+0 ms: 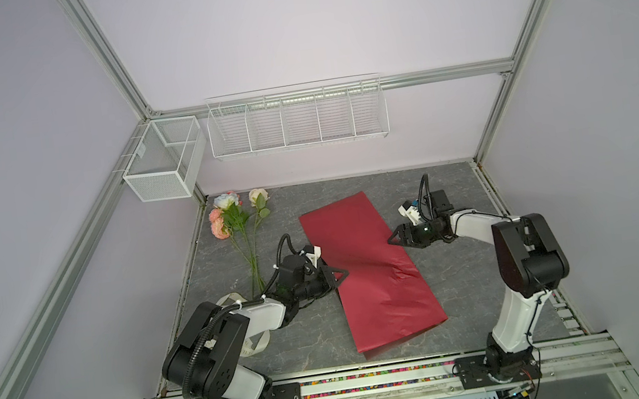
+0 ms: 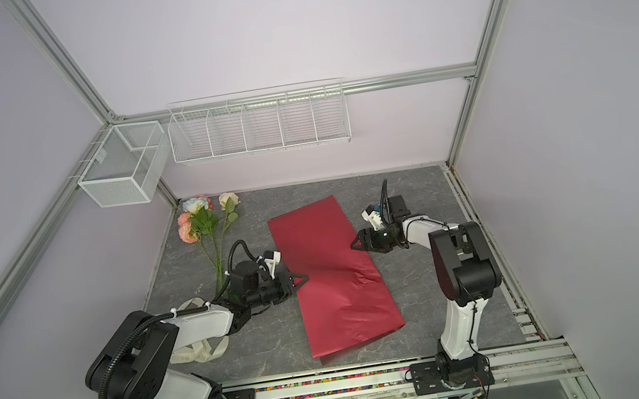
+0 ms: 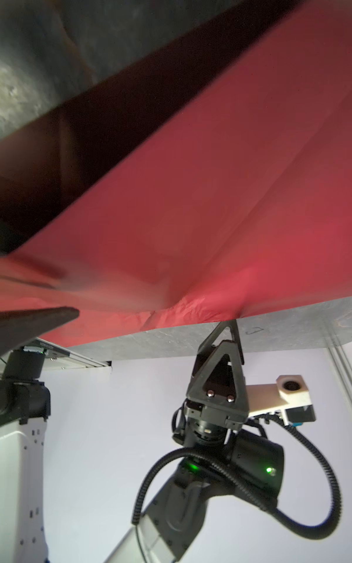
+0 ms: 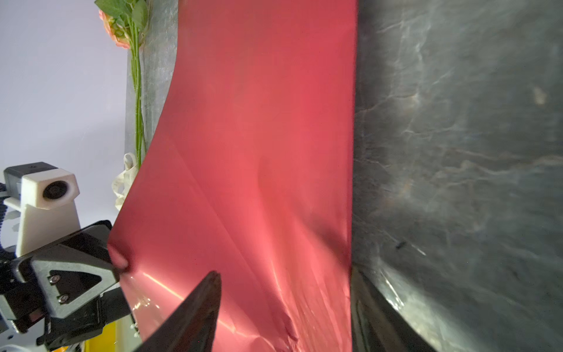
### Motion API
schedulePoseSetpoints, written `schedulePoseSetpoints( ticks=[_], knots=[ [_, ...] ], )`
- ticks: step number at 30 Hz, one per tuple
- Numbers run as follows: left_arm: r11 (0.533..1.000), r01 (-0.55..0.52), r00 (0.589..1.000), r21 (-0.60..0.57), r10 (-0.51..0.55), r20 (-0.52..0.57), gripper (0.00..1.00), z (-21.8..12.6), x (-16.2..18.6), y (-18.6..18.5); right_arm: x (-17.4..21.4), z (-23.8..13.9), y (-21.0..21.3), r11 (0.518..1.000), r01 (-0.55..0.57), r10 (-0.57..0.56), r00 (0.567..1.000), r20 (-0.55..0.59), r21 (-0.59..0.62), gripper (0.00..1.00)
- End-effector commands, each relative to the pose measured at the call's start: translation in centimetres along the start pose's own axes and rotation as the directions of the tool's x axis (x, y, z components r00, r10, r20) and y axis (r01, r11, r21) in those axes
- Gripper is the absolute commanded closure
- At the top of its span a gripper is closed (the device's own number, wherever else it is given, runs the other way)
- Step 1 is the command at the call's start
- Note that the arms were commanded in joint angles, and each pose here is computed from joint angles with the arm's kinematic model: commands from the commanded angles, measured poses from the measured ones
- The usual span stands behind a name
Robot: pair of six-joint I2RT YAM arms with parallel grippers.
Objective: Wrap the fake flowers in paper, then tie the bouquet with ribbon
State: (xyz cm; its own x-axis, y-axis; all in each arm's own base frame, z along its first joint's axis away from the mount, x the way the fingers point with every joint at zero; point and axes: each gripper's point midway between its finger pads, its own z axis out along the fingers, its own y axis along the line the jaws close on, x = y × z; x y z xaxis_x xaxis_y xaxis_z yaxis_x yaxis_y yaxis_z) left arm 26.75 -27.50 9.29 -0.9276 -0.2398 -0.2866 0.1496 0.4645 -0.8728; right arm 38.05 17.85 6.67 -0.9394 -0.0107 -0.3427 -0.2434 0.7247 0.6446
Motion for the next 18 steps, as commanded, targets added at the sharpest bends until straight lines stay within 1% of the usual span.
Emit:
schedulePoseSetpoints(
  ticks=[1,2,5,6,8,9,11,12,13,14,15,16,17,18],
  knots=[
    [0.999,0.018,0.998,0.05,-0.021,0.054,0.87,0.2,-1.7,-1.8,0.0,-2.8,0.0,0.99,0.047,-0.055,0.997,0.055,0.134,0.21],
    [0.998,0.02,0.998,0.054,-0.023,0.058,0.92,0.1,-1.8,-2.1,-0.3,-3.9,0.3,0.984,0.066,-0.081,0.993,0.088,0.165,0.19],
    [0.998,0.024,0.997,0.058,-0.029,0.078,0.99,-0.4,-2.4,-3.0,-0.6,-7.1,2.6,0.964,0.159,-0.199,0.963,0.179,0.215,0.18],
    [0.998,0.024,0.996,0.053,-0.029,0.085,1.0,-0.7,-2.7,-3.4,0.1,-7.5,4.2,0.95,0.225,-0.267,0.945,0.189,0.217,0.18],
    [1.0,0.019,0.995,0.021,-0.021,0.099,1.0,-1.3,-3.2,-3.9,1.4,-8.2,7.0,0.908,0.356,-0.399,0.895,0.199,0.22,0.17],
    [1.0,0.017,0.994,-0.009,-0.016,0.105,1.0,-1.7,-3.4,-4.1,3.0,-8.0,8.5,0.866,0.454,-0.491,0.852,0.183,0.211,0.17],
    [0.998,0.015,0.991,-0.058,-0.007,0.13,1.0,-2.6,-3.9,-4.4,5.9,-7.8,11.8,0.749,0.635,-0.662,0.727,0.183,0.19,0.16],
    [0.997,0.012,0.989,-0.081,0.0,0.146,1.0,-3.2,-4.2,-4.6,7.7,-7.9,14.2,0.676,0.722,-0.734,0.643,0.22,0.146,0.13],
    [0.995,0.009,0.987,-0.095,0.007,0.159,1.0,-3.6,-4.5,-4.8,8.9,-8.5,16.5,0.616,0.781,-0.77,0.571,0.283,0.102,0.11],
    [0.994,0.005,0.985,-0.108,0.014,0.17,1.0,-4.0,-4.7,-5.0,10.9,-9.3,19.1,0.524,0.851,-0.799,0.473,0.372,0.043,0.11],
    [0.993,0.001,0.984,-0.12,0.02,0.178,1.0,-4.4,-4.9,-5.2,12.5,-9.7,20.5,0.449,0.893,-0.814,0.4,0.42,0.02,0.1],
    [0.992,0.0,0.983,-0.129,0.023,0.182,1.0,-4.6,-5.1,-5.3,13.8,-9.9,21.5,0.372,0.928,-0.835,0.32,0.448,0.03,0.08],
    [0.991,-0.005,0.982,-0.135,0.03,0.187,1.0,-4.8,-5.3,-5.4,15.2,-9.5,21.9,0.296,0.953,-0.868,0.242,0.434,0.06,0.06],
    [0.991,-0.005,0.981,-0.137,0.031,0.189,1.0,-4.7,-5.4,-5.5,15.9,-8.9,21.7,0.249,0.964,-0.899,0.194,0.393,0.094,0.07]
  ],
)
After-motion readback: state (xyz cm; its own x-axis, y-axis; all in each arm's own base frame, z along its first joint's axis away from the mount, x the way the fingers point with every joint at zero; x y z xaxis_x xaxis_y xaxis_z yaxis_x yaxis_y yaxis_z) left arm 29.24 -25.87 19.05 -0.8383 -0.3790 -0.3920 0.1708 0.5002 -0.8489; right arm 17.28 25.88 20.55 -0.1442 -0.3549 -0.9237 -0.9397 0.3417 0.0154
